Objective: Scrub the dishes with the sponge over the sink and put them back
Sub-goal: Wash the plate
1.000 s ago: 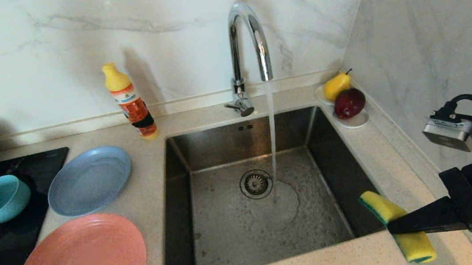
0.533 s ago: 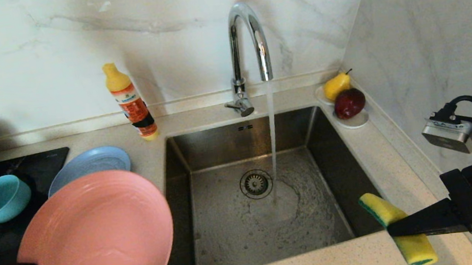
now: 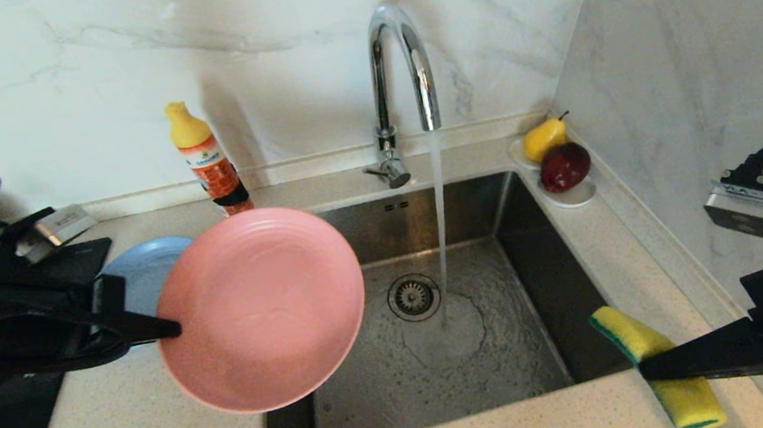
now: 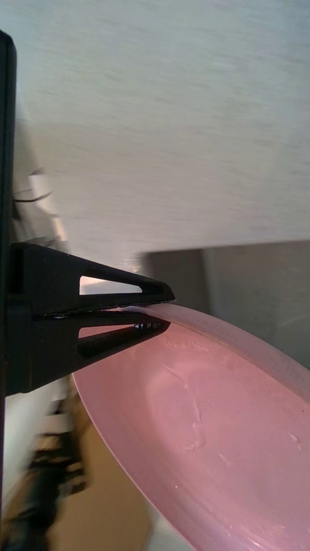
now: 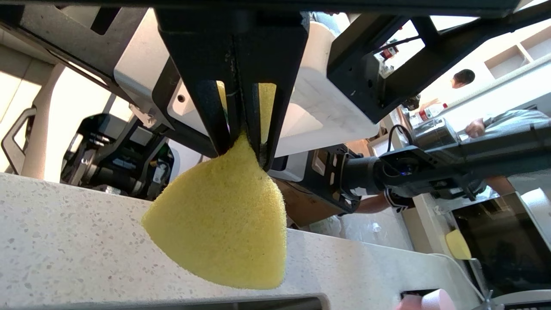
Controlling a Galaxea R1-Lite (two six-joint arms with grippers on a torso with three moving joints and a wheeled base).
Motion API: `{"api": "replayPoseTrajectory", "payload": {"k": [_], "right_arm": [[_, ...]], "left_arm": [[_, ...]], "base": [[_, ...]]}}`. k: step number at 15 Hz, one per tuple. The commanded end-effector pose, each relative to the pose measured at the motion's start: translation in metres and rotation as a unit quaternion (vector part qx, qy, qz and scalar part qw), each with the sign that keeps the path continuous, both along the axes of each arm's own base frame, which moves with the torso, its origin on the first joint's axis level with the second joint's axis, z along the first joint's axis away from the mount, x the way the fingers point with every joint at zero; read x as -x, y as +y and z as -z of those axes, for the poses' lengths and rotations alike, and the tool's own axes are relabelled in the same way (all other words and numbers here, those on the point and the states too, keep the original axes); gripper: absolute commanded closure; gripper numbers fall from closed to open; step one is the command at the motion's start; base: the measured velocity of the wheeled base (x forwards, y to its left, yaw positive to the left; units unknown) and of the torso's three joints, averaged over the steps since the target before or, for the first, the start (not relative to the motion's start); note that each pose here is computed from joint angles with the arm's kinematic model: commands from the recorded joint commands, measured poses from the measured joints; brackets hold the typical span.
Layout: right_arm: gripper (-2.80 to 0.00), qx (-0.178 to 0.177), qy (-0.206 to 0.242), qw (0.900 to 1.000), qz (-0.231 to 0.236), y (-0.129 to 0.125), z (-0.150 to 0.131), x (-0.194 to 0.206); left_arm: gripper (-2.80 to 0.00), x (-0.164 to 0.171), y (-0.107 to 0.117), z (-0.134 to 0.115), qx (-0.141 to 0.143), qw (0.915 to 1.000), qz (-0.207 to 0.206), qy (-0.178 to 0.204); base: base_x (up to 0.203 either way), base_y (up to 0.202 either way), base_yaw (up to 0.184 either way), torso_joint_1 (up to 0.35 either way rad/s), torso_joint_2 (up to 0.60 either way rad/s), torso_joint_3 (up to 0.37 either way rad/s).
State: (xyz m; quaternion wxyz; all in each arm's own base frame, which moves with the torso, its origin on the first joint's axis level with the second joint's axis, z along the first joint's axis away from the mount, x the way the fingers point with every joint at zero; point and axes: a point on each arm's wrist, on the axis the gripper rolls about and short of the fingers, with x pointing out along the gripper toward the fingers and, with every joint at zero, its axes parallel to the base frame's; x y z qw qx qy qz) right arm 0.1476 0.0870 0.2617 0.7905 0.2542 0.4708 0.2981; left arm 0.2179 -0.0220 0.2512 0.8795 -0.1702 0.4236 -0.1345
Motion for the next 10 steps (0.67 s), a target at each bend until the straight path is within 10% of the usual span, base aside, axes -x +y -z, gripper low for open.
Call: {"api": "replayPoseTrajectory", "payload": {"k": [1, 10], "right_arm": [[0.0, -0.006, -0.008, 1.0, 0.0, -0.003, -0.004, 0.006], [0.0, -0.012, -0.016, 1.0, 0.0, -0.005, -0.007, 0.01]], "left_arm": [[0.0, -0.041, -0.034, 0.022, -0.017, 0.9991, 0.008, 0.038], [0.0, -0.096, -0.139, 0.047, 0.011, 0.9997, -0.019, 0.009]], "base": [[0.0, 0.0, 0.0, 0.0, 0.0, 0.0], [0.0, 0.0, 0.0, 0.0, 0.0, 0.0]]}}
